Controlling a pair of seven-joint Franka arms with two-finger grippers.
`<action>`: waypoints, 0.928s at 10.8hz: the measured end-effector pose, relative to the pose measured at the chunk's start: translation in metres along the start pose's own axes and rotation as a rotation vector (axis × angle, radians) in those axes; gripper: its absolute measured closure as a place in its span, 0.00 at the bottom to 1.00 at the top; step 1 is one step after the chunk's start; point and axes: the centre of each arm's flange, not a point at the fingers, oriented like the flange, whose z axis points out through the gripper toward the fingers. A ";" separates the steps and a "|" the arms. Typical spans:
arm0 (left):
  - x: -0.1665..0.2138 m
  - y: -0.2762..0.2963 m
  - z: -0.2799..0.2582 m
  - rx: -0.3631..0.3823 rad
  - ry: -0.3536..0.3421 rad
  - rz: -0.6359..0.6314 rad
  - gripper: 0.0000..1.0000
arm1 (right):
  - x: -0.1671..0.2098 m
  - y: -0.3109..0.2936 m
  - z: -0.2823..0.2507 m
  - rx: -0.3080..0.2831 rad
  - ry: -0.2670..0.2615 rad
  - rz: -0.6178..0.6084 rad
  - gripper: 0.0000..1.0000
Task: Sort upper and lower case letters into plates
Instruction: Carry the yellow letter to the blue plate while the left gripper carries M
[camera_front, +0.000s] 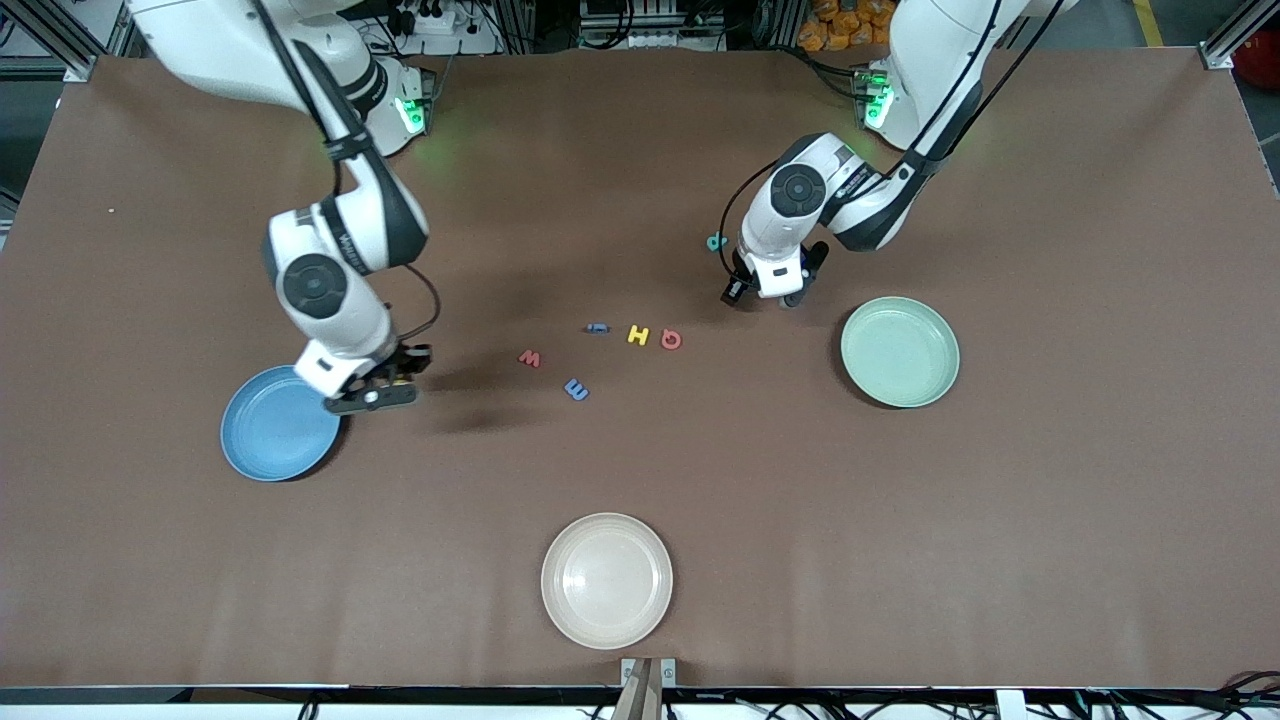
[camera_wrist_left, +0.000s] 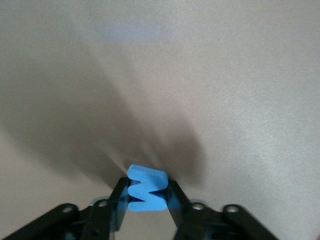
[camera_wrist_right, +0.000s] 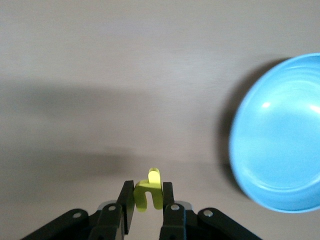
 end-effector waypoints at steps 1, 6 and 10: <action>0.000 0.000 0.000 0.000 0.000 0.000 0.63 | 0.005 0.021 -0.003 -0.033 0.002 0.004 0.73; 0.011 0.005 -0.008 0.009 0.011 0.007 0.64 | 0.024 0.128 -0.016 -0.147 0.054 0.067 0.72; 0.072 0.015 -0.057 0.068 0.062 0.069 0.65 | 0.029 0.132 -0.016 -0.137 0.090 0.072 0.24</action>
